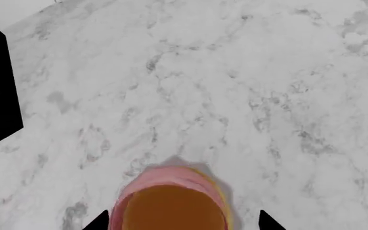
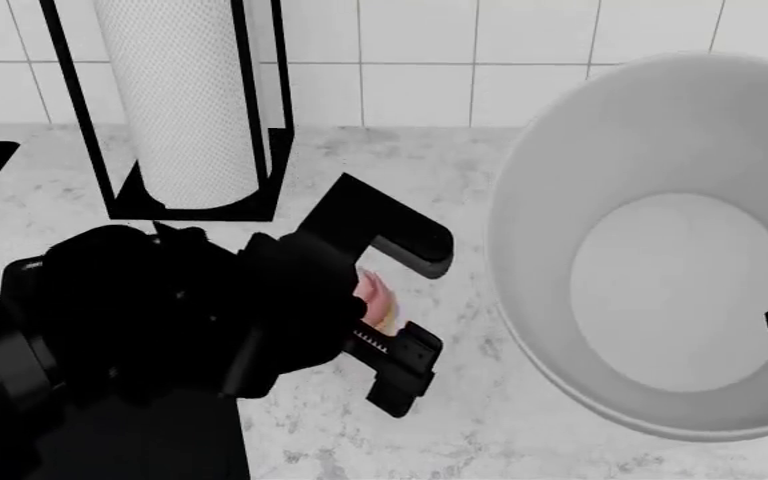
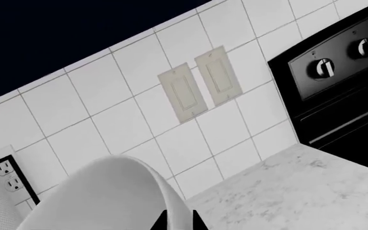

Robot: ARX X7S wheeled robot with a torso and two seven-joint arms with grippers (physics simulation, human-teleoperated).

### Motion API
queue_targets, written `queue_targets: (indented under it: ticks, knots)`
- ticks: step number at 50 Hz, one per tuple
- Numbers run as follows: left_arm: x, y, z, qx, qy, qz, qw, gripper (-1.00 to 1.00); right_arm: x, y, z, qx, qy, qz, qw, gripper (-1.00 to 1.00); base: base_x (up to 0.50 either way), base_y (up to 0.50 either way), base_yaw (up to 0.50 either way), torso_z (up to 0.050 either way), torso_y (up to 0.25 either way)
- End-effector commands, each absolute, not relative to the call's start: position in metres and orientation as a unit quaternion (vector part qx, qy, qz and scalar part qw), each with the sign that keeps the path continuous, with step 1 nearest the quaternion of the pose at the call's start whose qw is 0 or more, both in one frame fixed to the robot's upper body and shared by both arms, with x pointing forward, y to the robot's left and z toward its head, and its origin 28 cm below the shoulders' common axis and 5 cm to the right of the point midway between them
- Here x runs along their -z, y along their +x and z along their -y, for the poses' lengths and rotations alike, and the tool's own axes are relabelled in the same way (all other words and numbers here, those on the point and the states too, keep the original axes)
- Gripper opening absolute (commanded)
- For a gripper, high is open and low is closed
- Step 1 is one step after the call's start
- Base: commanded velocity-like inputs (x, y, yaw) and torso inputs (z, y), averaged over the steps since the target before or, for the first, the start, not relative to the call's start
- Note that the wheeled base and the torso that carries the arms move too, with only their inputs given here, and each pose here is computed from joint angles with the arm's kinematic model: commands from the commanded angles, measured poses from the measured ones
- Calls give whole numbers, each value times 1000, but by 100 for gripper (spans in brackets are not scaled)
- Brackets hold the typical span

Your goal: Move the fresh-baked cupcake off the tray onto the counter, and place the bowl used for mixing into the sink.

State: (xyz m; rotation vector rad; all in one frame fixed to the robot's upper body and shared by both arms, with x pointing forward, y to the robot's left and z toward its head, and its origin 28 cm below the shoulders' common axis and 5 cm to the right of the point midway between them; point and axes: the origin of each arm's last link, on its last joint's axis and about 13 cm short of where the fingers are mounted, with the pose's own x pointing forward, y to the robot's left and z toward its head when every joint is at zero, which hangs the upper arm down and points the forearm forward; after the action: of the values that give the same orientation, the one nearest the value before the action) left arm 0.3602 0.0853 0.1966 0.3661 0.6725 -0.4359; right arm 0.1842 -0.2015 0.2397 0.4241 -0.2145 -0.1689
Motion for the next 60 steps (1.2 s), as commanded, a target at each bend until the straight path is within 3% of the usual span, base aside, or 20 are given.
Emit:
queue_targets:
  ticks: [1,8,13,27,32,37,39,43,46,51,60]
  knots:
    - [-189,353,-81,225,160,-350,895,100,-243,181,202,86,208,120,967,-100,0,0,0,0,0]
    - [-245,322,-85,247,153,-261,921,100,-242,182,202,84,208,117,967,-100,0,0,0,0,0]
    - [-300,283,-103,251,128,-168,945,100,-241,182,202,84,208,116,968,-100,0,0,0,0,0]
    - [-376,186,-155,208,76,36,975,100,-242,182,198,78,202,115,970,-100,0,0,0,0,0]
    - [-379,161,-180,148,59,79,984,100,-242,181,196,74,199,114,971,-100,0,0,0,0,0]
    - [-365,150,-212,5,54,127,990,100,-243,182,193,66,192,110,973,-100,0,0,0,0,0]
    - [-357,141,-229,-100,65,171,978,100,-245,183,191,62,190,111,974,-100,0,0,0,0,0]
    - [-347,116,-248,-189,68,223,954,100,-247,183,187,56,184,111,975,-100,0,0,0,0,0]
    - [-338,93,-257,-221,67,258,938,100,-248,183,185,52,177,111,977,-100,0,0,0,0,0]
    - [-343,86,-261,-241,33,280,929,100,-248,182,180,52,142,117,982,-100,0,0,0,0,0]
    - [-333,103,-261,-234,3,271,934,100,-253,178,173,45,124,129,983,-100,1,458,0,0,0]
